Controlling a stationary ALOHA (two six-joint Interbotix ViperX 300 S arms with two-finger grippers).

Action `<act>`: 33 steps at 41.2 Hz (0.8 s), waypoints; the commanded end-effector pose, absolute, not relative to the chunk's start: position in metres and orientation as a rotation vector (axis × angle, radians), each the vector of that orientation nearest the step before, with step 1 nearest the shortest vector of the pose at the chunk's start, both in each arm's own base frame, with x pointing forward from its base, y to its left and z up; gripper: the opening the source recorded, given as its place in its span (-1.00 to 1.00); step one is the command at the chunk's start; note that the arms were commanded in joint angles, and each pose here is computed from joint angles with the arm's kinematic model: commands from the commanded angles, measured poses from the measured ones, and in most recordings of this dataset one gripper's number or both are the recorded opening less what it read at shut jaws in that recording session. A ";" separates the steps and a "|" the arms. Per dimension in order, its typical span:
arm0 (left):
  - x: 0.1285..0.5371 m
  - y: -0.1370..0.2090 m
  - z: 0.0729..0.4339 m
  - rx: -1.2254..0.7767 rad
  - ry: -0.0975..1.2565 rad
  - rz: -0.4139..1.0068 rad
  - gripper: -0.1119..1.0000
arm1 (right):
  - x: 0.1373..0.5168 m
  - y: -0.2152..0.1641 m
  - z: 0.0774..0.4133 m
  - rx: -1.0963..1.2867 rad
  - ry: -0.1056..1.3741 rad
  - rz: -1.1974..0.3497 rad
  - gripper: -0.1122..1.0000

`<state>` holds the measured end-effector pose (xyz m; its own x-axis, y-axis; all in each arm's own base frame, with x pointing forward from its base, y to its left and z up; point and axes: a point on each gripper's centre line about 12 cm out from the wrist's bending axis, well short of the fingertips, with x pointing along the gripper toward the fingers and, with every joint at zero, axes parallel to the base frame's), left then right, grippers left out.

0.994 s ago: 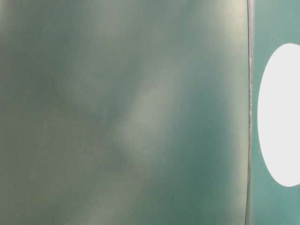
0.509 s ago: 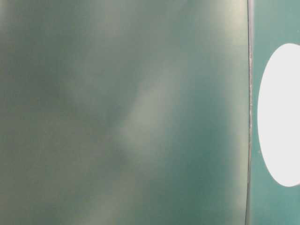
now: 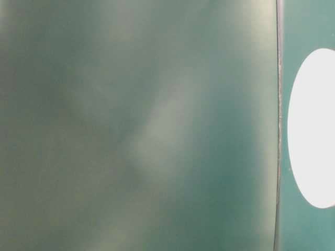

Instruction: Grip the spoon and scoop the red block from the bowl with right arm.

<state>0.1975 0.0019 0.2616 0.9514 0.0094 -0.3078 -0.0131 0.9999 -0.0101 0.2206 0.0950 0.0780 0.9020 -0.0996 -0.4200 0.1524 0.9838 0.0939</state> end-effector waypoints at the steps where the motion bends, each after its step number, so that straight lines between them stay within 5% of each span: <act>1: 0.200 0.003 0.268 -0.009 0.298 0.014 -0.80 | 0.222 0.097 0.083 0.140 0.412 -0.124 -0.10; 33: 0.200 0.003 0.268 -0.009 0.298 0.014 -0.80 | 0.221 0.096 0.082 0.137 0.419 -0.125 -0.12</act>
<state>0.1975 0.0022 0.2616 0.9514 0.0109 -0.3078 -0.0147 0.9998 -0.0101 0.2199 0.0952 0.0772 0.8987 -0.0961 -0.4279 0.1501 0.9842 0.0941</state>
